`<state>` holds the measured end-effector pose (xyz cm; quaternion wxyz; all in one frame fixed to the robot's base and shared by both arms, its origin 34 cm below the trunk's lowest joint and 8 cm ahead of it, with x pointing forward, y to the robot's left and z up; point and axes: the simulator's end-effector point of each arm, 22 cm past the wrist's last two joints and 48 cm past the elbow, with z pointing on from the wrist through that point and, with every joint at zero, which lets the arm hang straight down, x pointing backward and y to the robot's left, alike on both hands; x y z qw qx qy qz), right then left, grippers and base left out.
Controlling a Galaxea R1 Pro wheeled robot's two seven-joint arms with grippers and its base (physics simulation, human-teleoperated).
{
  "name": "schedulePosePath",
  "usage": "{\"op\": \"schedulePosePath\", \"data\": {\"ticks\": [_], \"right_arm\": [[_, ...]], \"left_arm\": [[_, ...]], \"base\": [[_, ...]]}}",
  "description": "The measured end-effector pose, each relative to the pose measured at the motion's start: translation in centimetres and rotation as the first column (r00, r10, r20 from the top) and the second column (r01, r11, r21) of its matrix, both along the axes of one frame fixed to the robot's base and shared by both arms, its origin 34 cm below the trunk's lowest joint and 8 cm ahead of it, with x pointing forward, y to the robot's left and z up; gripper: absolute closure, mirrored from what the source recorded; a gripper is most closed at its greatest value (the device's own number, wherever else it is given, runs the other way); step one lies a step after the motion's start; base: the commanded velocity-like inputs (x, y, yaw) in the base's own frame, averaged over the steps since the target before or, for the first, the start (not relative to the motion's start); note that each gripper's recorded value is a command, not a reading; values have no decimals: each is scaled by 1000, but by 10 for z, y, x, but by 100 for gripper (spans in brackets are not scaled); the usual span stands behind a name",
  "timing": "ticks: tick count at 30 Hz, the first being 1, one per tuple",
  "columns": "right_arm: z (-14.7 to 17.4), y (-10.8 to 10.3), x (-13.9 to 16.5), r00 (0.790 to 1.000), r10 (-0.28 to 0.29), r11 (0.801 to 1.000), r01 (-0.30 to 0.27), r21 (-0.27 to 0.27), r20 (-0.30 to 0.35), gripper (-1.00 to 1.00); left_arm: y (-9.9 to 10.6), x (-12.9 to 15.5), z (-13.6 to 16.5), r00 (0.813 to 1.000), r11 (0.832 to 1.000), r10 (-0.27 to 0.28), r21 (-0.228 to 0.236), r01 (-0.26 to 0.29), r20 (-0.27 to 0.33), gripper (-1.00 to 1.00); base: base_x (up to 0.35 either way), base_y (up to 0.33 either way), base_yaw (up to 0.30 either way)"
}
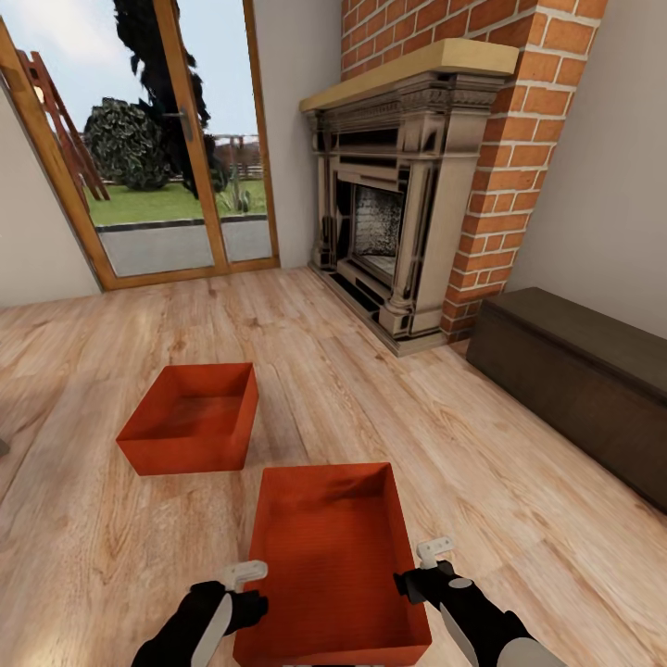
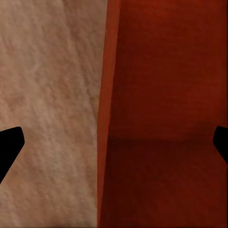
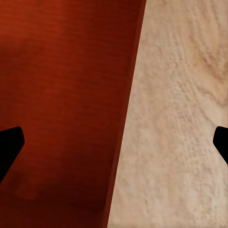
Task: Move the two storage containers from the living room to the garage. In the garage, place one container on the floor and stack the other container on top of it (either order is fine).
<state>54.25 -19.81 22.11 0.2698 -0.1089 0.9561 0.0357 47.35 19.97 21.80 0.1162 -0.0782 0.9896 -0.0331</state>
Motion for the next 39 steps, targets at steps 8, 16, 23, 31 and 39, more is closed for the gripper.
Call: {"op": "schedulePosePath", "data": {"ticks": [8, 16, 23, 31, 39], "right_arm": [[0, 0, 0, 1000, 0, 1000, 0, 0, 0, -100], [0, 0, 0, 1000, 0, 1000, 0, 0, 0, -100], [-6, 0, -4, 1000, 0, 1000, 0, 0, -12, -100], [-6, 0, -4, 1000, 0, 1000, 0, 0, -13, -100], [-10, 0, -7, 1000, 0, 1000, 0, -1, -22, -100]], "left_arm": [[-1, 2, 1, 1000, 1000, -9, 4, 9, 10, -100], [0, 2, 1, 1000, 1000, -10, 6, 10, 11, -100], [-1, -2, -5, 1000, 1000, -11, 5, 11, -3, -100], [-1, -2, -5, 1000, 1000, -11, 5, 11, -2, -100], [-1, -4, -8, 1000, 1000, -11, 5, 11, -10, -100]], "base": [[0, 0, 0], [0, 0, 0], [0, 0, 0], [0, 0, 0], [0, 0, 0]]}}
